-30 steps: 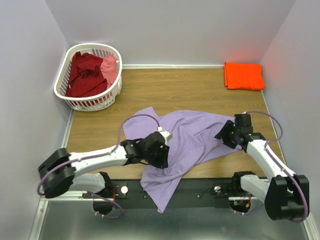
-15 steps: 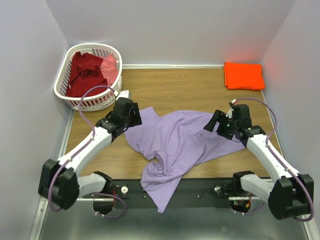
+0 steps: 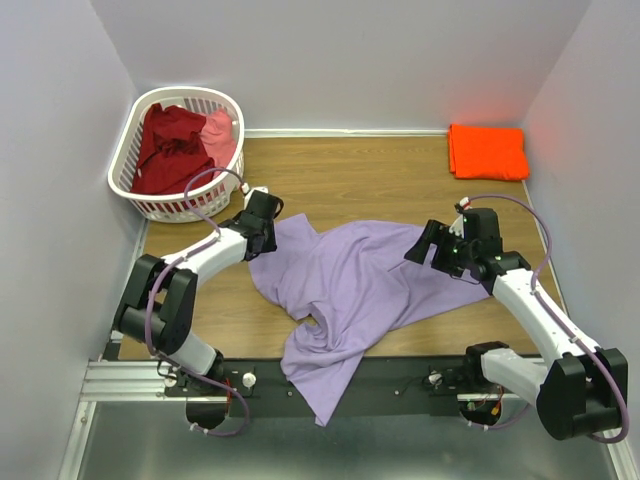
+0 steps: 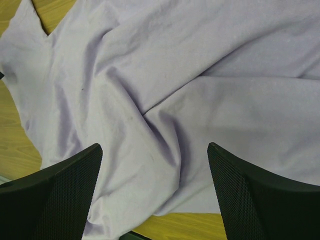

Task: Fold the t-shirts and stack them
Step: Flatten the tshirt out

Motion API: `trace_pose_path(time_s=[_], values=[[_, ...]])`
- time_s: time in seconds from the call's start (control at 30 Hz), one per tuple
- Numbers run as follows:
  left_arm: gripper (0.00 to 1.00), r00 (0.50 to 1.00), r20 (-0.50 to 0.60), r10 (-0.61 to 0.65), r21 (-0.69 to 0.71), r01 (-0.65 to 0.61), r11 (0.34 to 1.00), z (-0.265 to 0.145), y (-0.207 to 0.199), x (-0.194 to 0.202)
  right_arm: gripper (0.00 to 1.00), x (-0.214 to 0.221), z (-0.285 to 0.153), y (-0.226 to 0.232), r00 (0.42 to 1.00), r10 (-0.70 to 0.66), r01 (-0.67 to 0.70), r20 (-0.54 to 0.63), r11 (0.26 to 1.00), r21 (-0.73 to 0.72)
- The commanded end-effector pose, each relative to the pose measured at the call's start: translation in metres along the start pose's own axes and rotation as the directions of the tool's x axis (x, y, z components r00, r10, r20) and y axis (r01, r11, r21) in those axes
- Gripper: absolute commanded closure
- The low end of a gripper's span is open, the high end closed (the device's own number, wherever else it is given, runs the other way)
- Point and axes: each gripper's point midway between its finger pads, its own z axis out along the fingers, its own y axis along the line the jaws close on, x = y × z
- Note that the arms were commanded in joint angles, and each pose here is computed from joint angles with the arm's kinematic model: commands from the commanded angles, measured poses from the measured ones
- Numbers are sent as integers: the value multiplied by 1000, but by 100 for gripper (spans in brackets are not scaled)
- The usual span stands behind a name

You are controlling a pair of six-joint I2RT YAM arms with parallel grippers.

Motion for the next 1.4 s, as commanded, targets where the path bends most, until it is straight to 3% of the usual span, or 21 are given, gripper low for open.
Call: trace_pose_path(time_s=[0.0,0.37,0.67,0.77,1.03,1.27,1.37], values=[[60,1000,-3,7,81,-6,997,4,-26,0,8,1,-1,4,1000,-22,22,2,999,-26],[61,989,-114,90,177,-69,982,26,-73,43,8,3,-2,3,1000,-27,27,4,999,-28],[62,960,-122,252,494,-162,854,-63,-187,103,8,-1,-2,2,999,-33,34,12,999,-16],[69,968,-113,226,455,-152,878,-65,-173,108,8,-3,-1,1,999,-38,38,16,999,-7],[65,991,-77,110,277,-85,957,-15,-105,62,8,-4,0,4,999,-38,39,6,999,-19],[55,991,-73,110,202,-94,975,36,-92,10,8,-9,-2,4,999,-37,37,26,999,-7],[47,994,-25,102,188,-95,977,30,-94,-21,8,-14,-5,6,998,-47,47,39,999,-2]])
